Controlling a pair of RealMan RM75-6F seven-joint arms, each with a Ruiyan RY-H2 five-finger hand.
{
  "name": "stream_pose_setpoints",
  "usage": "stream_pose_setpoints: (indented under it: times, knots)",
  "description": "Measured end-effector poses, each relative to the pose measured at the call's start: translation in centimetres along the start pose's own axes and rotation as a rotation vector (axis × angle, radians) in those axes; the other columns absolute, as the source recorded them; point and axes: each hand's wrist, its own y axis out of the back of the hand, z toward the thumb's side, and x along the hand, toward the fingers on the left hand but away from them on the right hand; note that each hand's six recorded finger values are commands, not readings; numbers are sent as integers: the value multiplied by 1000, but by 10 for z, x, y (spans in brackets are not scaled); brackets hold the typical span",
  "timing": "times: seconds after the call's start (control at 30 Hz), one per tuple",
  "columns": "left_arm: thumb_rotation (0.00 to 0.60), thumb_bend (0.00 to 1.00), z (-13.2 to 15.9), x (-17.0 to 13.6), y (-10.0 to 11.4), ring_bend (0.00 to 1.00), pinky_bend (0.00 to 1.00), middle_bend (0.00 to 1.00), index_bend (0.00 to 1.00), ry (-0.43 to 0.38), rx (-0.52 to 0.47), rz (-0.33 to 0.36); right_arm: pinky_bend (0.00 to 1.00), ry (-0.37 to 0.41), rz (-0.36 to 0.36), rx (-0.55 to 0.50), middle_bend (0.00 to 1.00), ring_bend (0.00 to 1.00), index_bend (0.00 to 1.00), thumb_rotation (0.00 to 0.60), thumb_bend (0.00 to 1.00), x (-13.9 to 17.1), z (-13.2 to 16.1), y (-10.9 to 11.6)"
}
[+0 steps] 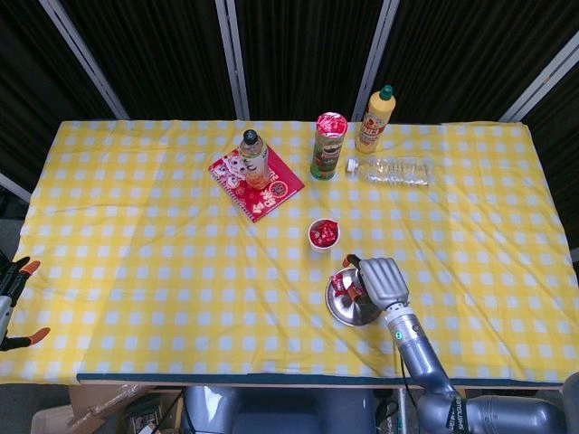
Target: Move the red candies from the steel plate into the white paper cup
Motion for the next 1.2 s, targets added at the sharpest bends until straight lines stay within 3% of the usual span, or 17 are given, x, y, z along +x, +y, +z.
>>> stream_pose_setpoints:
  times: [0.5, 0.8, 1.2]
  knots:
    - [600, 20, -2, -1, 0, 0, 0, 0, 0, -2, -4, 0, 972, -56, 52, 1, 823, 855, 375, 600, 363, -5, -9, -29]
    - [600, 19, -2, 0, 0, 0, 0, 0, 0, -1, -5, -3, 972, -80, 78, -10, 824, 855, 492, 600, 362, -7, -18, -41]
    - [600, 19, -1, 0, 0, 0, 0, 0, 0, -1, -6, 0, 972, -86, 82, -19, 824, 855, 562, 600, 367, -9, -23, -49]
